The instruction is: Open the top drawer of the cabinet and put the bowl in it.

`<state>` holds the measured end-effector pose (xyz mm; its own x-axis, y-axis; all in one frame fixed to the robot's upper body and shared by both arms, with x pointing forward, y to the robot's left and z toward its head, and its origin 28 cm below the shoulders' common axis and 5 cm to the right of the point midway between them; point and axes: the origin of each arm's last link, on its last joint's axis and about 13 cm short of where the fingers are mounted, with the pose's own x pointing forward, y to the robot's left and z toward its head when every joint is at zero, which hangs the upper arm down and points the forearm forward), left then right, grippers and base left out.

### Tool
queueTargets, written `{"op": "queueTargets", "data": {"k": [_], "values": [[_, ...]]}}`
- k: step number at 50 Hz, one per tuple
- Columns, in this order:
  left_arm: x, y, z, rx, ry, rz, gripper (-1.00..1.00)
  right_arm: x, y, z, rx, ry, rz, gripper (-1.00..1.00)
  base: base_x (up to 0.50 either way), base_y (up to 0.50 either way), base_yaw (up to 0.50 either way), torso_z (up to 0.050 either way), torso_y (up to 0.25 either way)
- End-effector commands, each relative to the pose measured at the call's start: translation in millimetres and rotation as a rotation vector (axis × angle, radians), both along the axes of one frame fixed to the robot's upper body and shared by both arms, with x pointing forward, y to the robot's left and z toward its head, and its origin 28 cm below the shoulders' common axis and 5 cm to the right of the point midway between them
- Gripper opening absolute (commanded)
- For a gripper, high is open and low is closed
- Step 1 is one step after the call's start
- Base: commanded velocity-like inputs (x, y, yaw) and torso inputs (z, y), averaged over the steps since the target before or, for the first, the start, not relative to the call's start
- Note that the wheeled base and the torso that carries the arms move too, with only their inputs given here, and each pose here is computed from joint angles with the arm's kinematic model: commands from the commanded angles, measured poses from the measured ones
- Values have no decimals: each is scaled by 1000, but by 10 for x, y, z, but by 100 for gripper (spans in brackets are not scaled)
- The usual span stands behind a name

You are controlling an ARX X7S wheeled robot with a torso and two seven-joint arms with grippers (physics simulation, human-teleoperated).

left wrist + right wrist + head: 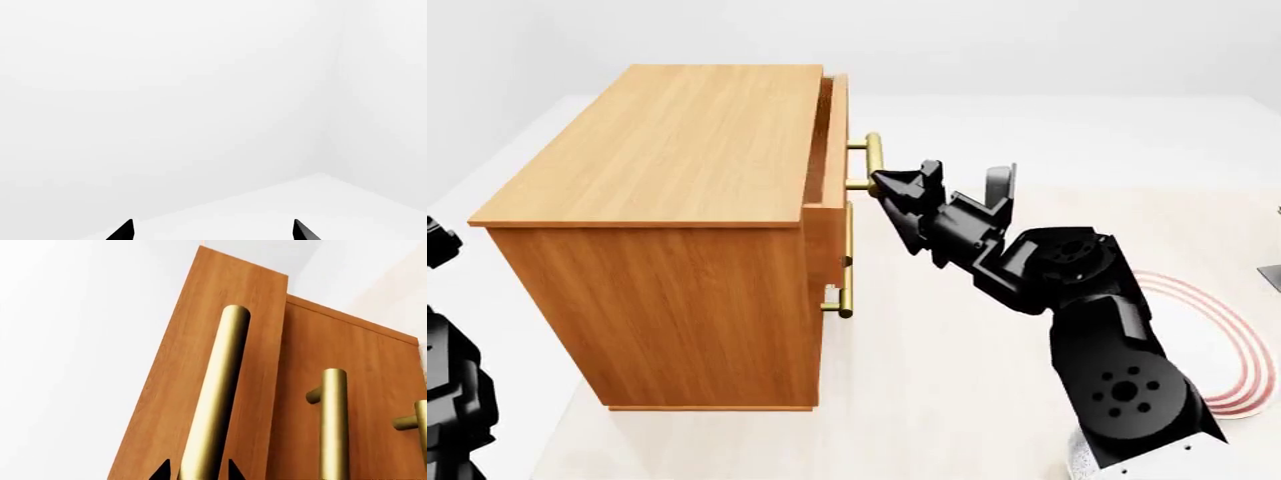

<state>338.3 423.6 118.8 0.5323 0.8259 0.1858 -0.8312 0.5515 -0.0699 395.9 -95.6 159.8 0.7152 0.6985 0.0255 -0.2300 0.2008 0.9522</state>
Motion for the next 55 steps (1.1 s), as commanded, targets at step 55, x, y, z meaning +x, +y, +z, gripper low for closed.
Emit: {"op": "queueTargets", "data": {"k": [55], "values": [[27,-43,-6,5,1,-14,100,62,-636,253,98,-92,-257,-100,9,0,1,0,0]]}}
